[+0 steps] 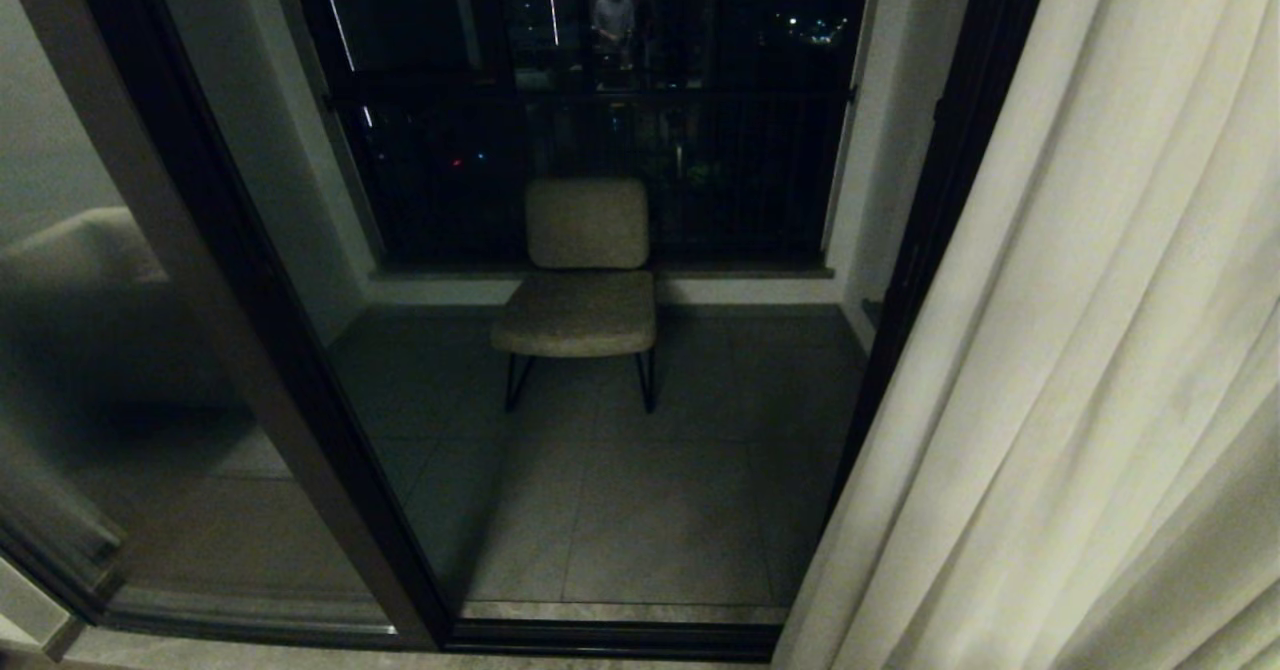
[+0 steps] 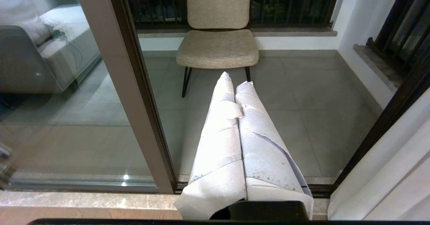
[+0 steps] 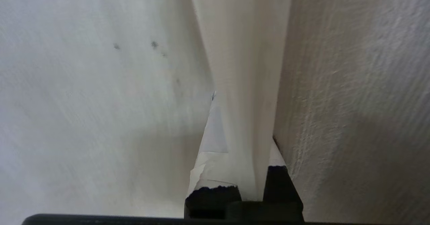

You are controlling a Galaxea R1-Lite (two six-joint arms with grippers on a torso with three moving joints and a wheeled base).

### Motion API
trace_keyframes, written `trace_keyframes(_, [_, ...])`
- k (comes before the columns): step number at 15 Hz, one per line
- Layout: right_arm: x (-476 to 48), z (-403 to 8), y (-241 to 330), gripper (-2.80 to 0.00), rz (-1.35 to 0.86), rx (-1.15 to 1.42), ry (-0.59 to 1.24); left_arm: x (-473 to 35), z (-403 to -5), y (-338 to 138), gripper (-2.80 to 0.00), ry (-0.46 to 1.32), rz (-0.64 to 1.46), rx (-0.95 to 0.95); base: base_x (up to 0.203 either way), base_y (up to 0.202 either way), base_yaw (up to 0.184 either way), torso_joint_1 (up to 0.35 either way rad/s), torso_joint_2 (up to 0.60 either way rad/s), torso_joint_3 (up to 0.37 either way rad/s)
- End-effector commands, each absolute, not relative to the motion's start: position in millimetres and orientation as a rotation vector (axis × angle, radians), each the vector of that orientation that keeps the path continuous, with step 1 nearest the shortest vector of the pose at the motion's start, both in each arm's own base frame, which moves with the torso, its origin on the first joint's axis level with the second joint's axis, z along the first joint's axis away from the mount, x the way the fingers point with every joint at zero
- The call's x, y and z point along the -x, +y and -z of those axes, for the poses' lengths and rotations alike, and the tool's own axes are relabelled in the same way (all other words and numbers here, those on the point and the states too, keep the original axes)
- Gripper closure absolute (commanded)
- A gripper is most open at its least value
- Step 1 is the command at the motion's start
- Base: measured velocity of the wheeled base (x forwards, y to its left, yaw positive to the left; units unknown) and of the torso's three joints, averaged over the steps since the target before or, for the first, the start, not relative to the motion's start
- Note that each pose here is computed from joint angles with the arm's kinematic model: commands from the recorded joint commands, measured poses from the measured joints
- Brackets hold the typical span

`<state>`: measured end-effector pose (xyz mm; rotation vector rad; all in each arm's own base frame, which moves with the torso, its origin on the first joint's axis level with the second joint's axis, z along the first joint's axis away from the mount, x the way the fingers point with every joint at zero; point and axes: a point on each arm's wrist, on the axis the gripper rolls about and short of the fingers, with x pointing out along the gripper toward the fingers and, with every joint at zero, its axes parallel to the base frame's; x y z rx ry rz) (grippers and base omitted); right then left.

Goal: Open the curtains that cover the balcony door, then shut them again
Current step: Pull the inner curtains open on both sides

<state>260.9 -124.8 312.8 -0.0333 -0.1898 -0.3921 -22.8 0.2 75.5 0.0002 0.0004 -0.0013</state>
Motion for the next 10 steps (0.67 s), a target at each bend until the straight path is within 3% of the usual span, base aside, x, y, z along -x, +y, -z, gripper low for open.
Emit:
trace_keyframes(1, [-258, -325, -135, 0.00, 0.426, 0.048, -0.233, 23, -75, 0, 0.00, 0.000, 0.002, 0.000, 0.000, 0.000, 0.000, 0.000, 0.00, 0.000])
trace_keyframes(10, [-238, -325, -244, 0.00, 0.722, 0.082, -0.250, 23, -75, 0, 0.00, 0.000, 0.000, 0.000, 0.000, 0.000, 0.000, 0.000, 0.00, 0.000])
